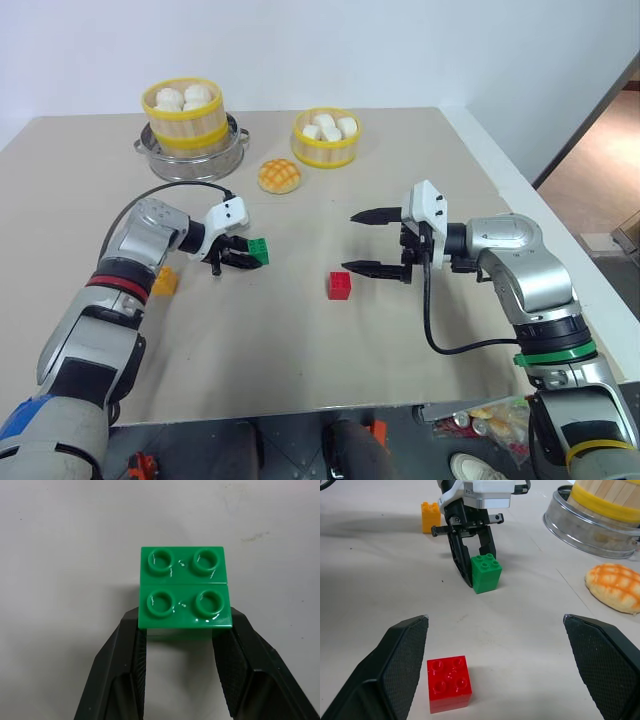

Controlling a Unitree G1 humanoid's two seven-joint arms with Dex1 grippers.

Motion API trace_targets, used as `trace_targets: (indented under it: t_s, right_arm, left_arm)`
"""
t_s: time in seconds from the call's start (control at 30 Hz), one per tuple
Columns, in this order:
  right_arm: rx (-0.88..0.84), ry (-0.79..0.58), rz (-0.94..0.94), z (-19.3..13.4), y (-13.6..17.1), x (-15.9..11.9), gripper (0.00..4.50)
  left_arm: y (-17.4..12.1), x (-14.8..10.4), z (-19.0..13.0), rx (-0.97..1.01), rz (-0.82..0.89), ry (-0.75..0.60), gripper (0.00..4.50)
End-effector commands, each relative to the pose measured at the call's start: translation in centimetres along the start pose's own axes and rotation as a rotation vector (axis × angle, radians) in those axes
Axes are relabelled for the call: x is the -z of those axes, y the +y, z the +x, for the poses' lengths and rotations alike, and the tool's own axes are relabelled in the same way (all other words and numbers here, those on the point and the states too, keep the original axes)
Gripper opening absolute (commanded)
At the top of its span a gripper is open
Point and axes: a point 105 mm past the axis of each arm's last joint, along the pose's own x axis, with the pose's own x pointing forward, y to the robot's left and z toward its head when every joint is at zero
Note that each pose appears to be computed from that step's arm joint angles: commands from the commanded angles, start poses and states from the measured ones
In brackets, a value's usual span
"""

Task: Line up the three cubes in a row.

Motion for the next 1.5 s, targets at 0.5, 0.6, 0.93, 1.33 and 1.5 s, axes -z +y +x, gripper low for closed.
trace_targets:
  t_s: [0.5,0.6,0.93,1.33,1.5]
  right_arm:
    - [0.022,-0.031,-0.067,-0.7,-0.5,-1.4,4.50]
    - [0.021,-0.032,-0.066,-0.6,-0.5,-1.4,4.50]
    - [-0.030,-0.097,-0.015,-0.9,0.3,-1.7,4.50]
    - [-0.038,-0.078,-0.033,-0.8,0.6,-1.1,4.50]
    - [-0.036,-0.077,-0.037,-0.7,0.6,-1.1,4.50]
  left_arm:
    - [-7.6,-4.2,1.8,0.250,0.196,-0.011,1.31]
    - [-7.6,-3.8,1.9,0.237,0.182,0.008,1.31]
    - [-6.8,-3.2,2.8,0.161,0.134,0.046,1.31]
    - [-7.2,-2.0,3.5,0.167,0.122,0.107,1.81]
    - [-7.4,-2.3,3.2,0.173,0.154,0.111,3.56]
